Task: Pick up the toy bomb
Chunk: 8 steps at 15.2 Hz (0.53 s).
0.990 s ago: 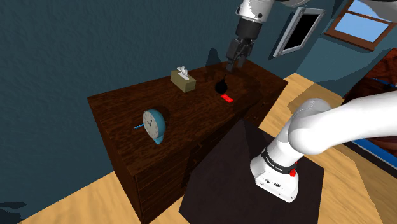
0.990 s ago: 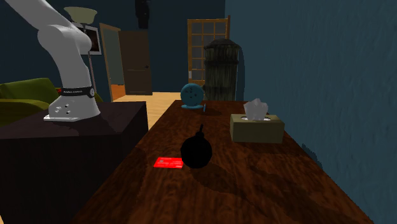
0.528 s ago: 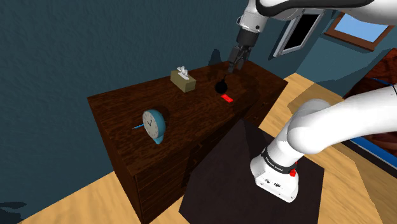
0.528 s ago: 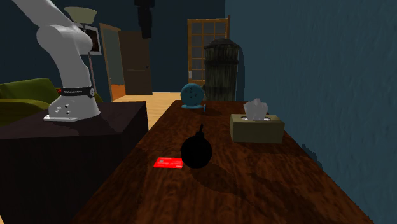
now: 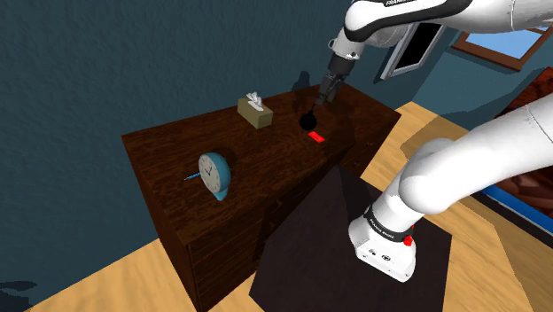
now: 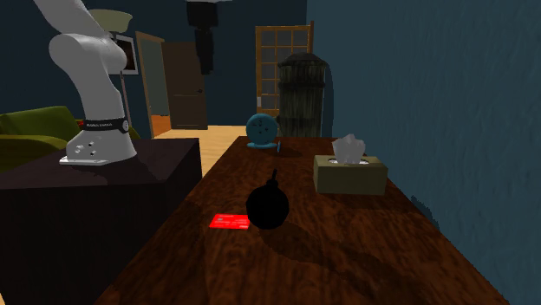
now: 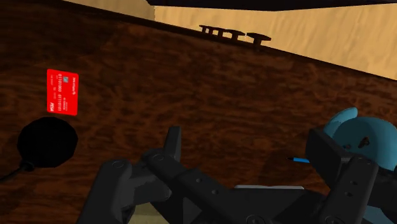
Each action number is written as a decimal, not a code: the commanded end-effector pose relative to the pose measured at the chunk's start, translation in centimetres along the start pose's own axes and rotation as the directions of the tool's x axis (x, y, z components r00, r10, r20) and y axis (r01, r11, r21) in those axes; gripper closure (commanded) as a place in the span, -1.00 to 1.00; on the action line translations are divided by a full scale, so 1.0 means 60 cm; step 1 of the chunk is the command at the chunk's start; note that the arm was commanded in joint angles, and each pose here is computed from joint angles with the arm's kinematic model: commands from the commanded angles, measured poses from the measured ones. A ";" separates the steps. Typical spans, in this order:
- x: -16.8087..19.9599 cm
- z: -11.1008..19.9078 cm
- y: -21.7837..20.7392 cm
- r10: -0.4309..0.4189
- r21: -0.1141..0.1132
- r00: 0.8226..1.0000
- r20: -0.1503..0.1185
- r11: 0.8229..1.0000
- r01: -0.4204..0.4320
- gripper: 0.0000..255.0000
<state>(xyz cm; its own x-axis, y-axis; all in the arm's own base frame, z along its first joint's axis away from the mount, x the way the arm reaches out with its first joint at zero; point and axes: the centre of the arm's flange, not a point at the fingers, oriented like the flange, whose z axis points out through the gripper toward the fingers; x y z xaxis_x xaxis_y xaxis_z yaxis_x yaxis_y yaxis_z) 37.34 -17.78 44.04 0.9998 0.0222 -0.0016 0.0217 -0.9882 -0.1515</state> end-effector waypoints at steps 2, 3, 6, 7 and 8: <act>0.021 0.023 0.060 -0.011 0.002 1.000 -0.011 1.000 0.011 -1.00; 0.027 0.032 0.079 -0.015 0.004 1.000 -0.014 1.000 0.015 -1.00; 0.046 0.058 0.137 -0.024 0.008 0.999 -0.025 1.000 0.025 -1.00; 0.053 0.066 0.157 -0.028 0.009 0.999 -0.028 1.000 0.028 -1.00; 0.059 0.075 0.176 -0.031 0.011 0.999 -0.032 0.999 0.031 -1.00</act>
<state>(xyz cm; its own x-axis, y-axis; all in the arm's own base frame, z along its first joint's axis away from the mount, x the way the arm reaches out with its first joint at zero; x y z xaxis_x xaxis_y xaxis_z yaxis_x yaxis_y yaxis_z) 40.60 -26.31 38.67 0.9986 0.0431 0.0294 0.0473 -0.9855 -0.1628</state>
